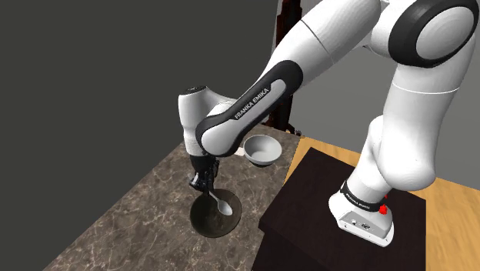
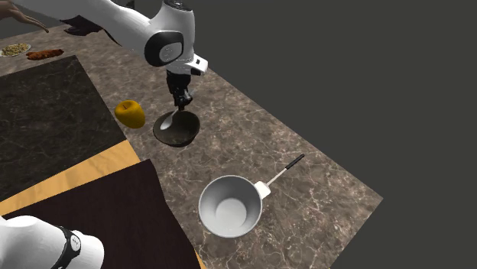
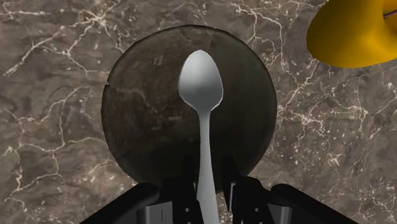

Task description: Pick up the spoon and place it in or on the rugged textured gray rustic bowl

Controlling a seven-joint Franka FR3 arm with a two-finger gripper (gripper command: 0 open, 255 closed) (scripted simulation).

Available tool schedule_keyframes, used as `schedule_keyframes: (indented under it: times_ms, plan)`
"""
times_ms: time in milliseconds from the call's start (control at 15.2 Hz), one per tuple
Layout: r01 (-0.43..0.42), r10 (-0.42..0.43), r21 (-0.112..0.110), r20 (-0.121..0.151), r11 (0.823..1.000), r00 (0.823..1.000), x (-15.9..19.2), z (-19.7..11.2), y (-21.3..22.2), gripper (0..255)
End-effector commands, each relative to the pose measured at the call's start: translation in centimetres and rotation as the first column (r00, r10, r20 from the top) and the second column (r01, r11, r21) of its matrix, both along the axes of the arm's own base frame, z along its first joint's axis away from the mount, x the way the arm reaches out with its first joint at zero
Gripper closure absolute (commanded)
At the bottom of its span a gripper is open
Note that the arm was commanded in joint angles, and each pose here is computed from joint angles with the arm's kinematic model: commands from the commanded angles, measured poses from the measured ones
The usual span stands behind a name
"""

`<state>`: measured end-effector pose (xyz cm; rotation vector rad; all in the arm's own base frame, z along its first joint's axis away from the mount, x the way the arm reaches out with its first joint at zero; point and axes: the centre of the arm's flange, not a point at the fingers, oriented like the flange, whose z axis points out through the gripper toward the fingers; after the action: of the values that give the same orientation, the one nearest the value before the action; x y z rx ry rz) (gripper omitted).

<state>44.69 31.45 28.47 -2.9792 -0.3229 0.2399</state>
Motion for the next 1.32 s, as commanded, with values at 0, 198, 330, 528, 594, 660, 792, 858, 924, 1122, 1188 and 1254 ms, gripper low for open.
schedule_keyframes:
  times_ms: [0, 198, 330, 528, 594, 660, 792, 858, 924, 1122, 1188, 1254]
  plan:
    - [0.001, -0.001, 0.0, 0.001, 1.0, 1.0, -1.8, 0.2, 0.3, 255]
    - [0.001, -0.001, 0.0, 0.001, 1.0, 1.0, -1.8, -1.4, 0.3, 255]
    - [0.001, -0.001, 0.0, 0.001, 1.0, 1.0, -1.8, -2.5, 0.3, 255]
    - [0.001, -0.001, 0.0, 0.001, 1.0, 1.0, -1.8, -4.1, 0.3, 255]
    - [0.001, -0.001, 0.0, 0.001, 1.0, 1.0, -1.8, -4.6, 0.3, 255]
    - [0.001, -0.001, 0.0, 0.001, 1.0, 1.0, -1.8, -5.1, 0.3, 255]
    - [0.001, -0.001, 0.0, 0.001, 1.0, 1.0, -1.8, -6.2, 0.3, 255]
    - [0.001, -0.001, 0.0, 0.001, 1.0, 1.0, -1.8, -6.7, 0.3, 255]
    - [0.001, -0.001, 0.0, 0.001, 1.0, 1.0, -1.8, -7.2, 0.3, 255]
    - [0.001, -0.001, 0.0, 0.001, 1.0, 1.0, -1.8, -7.9, 0.3, 255]
    - [0.001, -0.001, 0.0, 0.001, 1.0, 1.0, -1.8, -7.9, 0.3, 255]
    - [0.001, -0.001, 0.0, 0.001, 1.0, 1.0, -1.8, -7.9, 0.3, 255]
